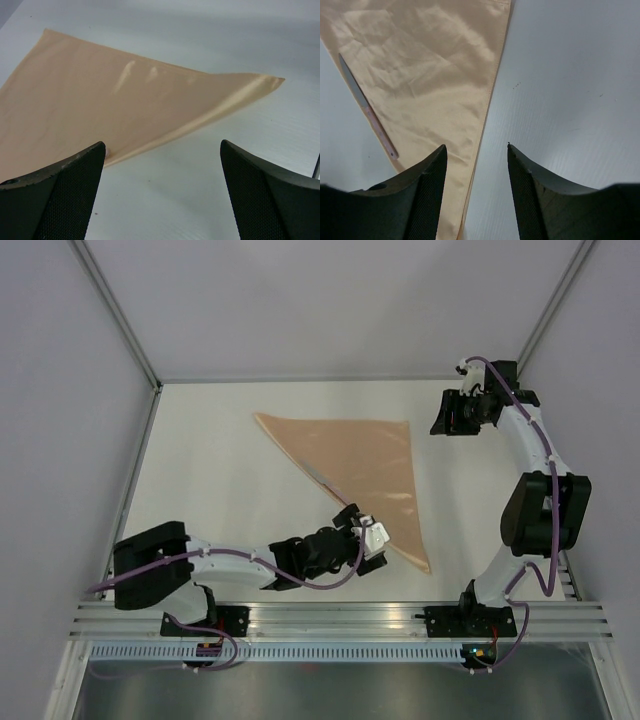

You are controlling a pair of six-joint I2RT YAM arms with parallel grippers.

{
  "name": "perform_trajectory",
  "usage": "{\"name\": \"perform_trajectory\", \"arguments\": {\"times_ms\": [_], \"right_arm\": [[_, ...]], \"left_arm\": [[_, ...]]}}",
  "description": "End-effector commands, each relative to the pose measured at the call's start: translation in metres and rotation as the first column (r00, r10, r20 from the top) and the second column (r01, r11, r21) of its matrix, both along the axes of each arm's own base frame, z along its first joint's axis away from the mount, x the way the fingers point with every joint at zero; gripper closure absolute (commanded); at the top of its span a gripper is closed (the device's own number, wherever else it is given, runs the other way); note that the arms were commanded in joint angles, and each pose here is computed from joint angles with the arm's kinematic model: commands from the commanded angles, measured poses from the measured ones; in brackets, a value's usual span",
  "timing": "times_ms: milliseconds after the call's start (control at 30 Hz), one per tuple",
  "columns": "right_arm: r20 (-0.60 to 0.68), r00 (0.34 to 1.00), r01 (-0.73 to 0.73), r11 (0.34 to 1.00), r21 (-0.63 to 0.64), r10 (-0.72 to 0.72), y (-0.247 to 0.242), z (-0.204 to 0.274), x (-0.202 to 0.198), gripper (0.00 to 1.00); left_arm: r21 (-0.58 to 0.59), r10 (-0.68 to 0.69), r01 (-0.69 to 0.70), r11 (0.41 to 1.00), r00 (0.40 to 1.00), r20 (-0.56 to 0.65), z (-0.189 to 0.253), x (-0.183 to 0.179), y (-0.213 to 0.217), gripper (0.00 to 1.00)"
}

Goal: Fold the napkin, place the utensils inside, and roll it up
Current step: Fold the napkin at the center of the board.

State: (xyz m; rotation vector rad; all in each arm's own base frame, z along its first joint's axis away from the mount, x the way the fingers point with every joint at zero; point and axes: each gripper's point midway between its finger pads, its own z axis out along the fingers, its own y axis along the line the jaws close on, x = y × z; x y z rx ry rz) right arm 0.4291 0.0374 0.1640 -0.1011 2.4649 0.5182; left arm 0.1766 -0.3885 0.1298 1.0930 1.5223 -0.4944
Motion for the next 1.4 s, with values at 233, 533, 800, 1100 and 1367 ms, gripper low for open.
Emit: {"name": "perform_trajectory", "arguments": {"times_ms": [233, 533, 800, 1100, 1367], "right_arm": [[0.086, 0.996, 0.0, 1.0, 0.02, -0.002, 0.002, 0.021, 0.003, 0.43], [0.092, 0.996, 0.009, 1.0, 0.027, -0.012, -0.001, 0.022, 0.005, 0.45], [0.092, 0.996, 0.014, 1.0, 0.023, -0.016, -0.003, 0.02, 0.008, 0.46], [0.089, 0.996, 0.014, 1.0, 0.026, -0.017, -0.002, 0.018, 0.008, 0.47], [0.084, 0.996, 0.015, 1.0, 0.026, -0.017, -0.002, 0.015, 0.009, 0.48]], "left_arm": [[0.003, -0.165, 0.17, 0.986, 0.957, 0.238, -0.015, -0.034, -0.066, 0.01], [0.137, -0.243, 0.214, 0.967, 0.938, 0.249, -0.056, -0.049, -0.097, 0.03], [0.197, -0.28, 0.234, 0.952, 0.928, 0.248, -0.08, -0.057, -0.108, 0.08], [0.219, -0.277, 0.223, 0.95, 0.925, 0.261, -0.094, -0.053, -0.12, 0.23], [0.235, -0.279, 0.219, 0.947, 0.923, 0.264, -0.102, -0.053, -0.122, 0.3]]}}
